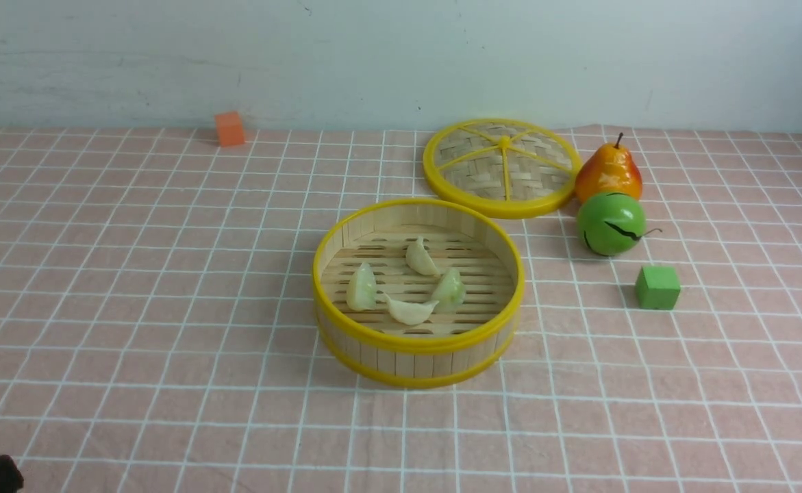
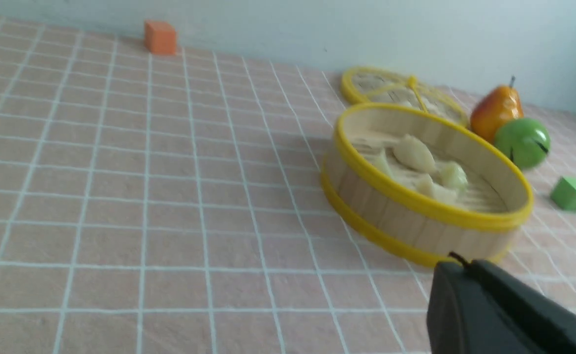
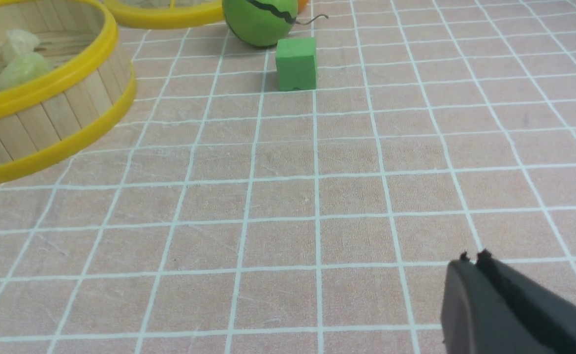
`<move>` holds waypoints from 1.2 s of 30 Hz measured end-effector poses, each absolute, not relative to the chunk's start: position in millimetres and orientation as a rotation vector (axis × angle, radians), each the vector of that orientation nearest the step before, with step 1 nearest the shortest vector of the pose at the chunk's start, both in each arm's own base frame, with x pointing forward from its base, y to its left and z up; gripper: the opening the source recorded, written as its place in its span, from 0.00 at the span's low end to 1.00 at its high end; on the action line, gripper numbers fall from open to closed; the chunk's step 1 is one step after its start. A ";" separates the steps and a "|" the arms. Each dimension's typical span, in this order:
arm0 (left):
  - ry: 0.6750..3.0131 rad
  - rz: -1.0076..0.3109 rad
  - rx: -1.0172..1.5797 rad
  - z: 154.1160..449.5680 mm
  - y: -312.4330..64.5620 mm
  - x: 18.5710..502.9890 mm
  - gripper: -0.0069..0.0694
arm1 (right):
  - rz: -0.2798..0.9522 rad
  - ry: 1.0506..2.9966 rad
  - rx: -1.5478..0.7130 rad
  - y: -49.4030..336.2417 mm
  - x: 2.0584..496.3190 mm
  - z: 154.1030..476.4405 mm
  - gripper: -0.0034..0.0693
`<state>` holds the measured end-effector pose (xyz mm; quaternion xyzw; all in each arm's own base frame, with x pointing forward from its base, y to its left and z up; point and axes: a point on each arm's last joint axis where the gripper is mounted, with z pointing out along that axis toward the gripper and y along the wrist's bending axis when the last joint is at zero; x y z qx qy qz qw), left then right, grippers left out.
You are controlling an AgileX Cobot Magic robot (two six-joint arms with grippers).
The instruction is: Put the dumplings into the steamer on the table with the pink tablecloth.
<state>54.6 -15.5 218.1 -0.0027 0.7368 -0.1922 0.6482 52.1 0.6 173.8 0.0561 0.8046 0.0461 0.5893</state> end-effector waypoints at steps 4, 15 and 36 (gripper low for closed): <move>1.656 -0.351 -0.162 196.5 -7.2 55.2 0.07 | 0.107 1.874 0.131 0.6 52.1 173.8 0.06; 1.799 -0.218 -0.314 175.4 1.4 54.0 0.07 | 0.107 1.874 0.131 0.6 52.1 173.8 0.08; 1.855 -0.160 -0.265 170.8 1.7 52.8 0.07 | 0.107 1.874 0.131 0.6 52.1 173.8 0.12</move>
